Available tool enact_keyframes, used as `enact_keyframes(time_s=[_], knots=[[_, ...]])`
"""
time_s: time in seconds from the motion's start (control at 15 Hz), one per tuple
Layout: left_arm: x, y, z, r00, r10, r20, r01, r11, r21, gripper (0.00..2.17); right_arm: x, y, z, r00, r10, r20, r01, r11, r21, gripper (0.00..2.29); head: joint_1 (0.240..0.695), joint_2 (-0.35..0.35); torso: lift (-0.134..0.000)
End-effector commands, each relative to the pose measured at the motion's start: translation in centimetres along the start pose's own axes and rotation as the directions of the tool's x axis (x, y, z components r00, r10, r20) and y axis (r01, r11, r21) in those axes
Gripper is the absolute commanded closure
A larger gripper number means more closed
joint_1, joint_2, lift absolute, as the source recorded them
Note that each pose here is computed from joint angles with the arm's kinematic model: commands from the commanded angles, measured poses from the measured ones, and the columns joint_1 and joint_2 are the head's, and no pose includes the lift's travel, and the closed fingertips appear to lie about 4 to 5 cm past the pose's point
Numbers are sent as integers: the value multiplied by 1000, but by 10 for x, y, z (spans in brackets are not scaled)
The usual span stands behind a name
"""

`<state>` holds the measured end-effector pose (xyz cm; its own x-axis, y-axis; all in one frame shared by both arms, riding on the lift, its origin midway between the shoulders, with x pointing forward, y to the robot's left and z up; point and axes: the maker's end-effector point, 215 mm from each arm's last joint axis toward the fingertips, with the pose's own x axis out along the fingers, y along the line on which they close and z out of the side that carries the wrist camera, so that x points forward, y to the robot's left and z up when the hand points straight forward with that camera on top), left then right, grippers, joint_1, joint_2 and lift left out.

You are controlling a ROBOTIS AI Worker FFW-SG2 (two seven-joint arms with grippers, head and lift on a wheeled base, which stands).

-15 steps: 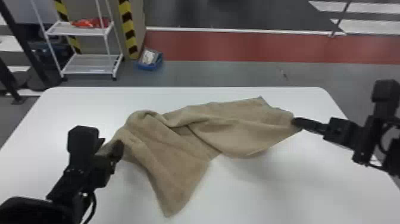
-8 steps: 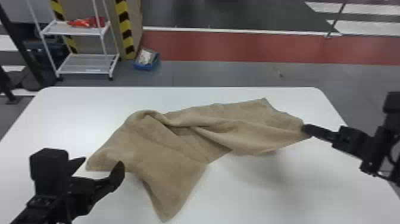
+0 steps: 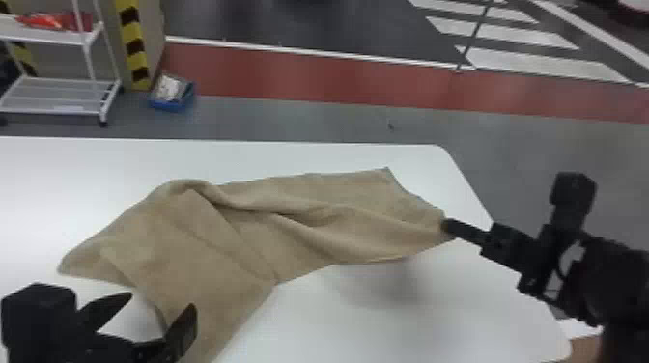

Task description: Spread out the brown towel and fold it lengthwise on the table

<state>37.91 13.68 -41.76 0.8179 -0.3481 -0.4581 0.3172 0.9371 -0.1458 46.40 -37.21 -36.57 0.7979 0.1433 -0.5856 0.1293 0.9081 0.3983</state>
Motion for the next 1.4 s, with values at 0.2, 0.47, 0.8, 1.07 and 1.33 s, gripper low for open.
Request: enact_keyframes(time_s=[0.2, 0.47, 0.8, 1.07, 1.33], knots=[[7, -41, -3, 997, -70, -11, 71, 997, 28, 218, -3, -15, 5, 995, -85, 47, 88, 994, -67, 1507, 695, -350, -124], [21, -32, -23, 999, -18, -51, 24, 993, 112, 275, -6, -22, 9, 993, -99, 59, 103, 993, -63, 1507, 695, -350, -124], [38, -3, -30, 995, 71, -70, -58, 983, 173, 1227, -11, -18, 7, 994, -94, 55, 98, 993, -66, 1507, 695, -350, -124], [46, 28, -32, 985, 150, -88, -132, 973, 189, 1798, -10, -9, 8, 995, -79, 57, 83, 994, -74, 1507, 695, -328, -124], [63, 60, -29, 972, 217, -88, -194, 957, 217, 1798, -13, 8, 10, 996, -56, 67, 63, 993, -102, 1507, 695, -280, -124]])
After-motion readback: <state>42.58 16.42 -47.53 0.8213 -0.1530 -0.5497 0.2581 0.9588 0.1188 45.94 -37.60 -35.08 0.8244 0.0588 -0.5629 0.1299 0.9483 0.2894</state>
